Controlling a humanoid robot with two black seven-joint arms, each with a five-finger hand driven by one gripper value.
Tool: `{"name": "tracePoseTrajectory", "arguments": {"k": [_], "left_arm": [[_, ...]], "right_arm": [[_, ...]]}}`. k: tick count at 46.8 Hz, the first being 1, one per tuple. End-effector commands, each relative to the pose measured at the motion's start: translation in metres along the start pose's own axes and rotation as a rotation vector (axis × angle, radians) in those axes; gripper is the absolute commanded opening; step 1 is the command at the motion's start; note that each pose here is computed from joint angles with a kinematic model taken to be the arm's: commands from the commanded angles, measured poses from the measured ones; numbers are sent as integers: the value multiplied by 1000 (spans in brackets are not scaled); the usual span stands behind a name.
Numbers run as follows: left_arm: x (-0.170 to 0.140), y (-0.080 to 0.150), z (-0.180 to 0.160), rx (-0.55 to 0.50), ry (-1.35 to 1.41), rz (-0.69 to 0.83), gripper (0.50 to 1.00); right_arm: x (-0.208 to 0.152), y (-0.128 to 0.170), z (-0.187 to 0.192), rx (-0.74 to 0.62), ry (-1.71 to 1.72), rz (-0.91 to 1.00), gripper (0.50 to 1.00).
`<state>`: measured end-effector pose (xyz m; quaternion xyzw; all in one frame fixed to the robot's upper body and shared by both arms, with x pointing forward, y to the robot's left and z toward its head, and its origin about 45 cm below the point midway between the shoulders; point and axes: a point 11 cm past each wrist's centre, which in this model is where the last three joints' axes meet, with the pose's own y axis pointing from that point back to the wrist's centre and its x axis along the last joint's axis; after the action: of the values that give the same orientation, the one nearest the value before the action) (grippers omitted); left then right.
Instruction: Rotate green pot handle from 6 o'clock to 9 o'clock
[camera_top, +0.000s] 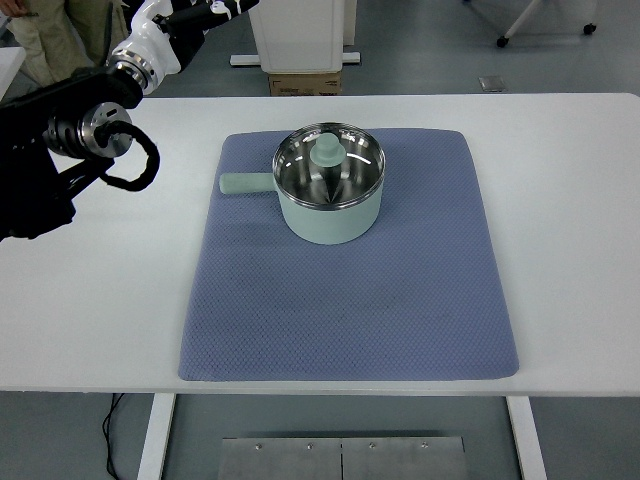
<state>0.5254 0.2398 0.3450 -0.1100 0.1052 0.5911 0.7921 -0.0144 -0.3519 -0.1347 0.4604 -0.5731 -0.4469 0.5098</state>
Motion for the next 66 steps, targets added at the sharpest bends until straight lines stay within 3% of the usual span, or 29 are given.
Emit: {"name": "tracePoseTrajectory", "arguments": {"k": [1, 11, 16, 35, 66], "left_arm": [[7, 6, -10, 25, 78, -19, 1000], [38, 19, -23, -11, 243, 14, 1000], [48, 28, -42, 29, 305, 28, 1000], [41, 37, -107, 121, 366, 74, 1000], [71, 44, -113, 131, 253, 148, 1000]], "right_arm": [[0, 0, 0, 0, -1, -1, 1000], [0, 0, 0, 0, -1, -1, 1000], [0, 0, 0, 0, 0, -1, 1000], [0, 0, 0, 0, 0, -1, 1000], [-1, 0, 0, 0, 2, -2, 1000]]}}
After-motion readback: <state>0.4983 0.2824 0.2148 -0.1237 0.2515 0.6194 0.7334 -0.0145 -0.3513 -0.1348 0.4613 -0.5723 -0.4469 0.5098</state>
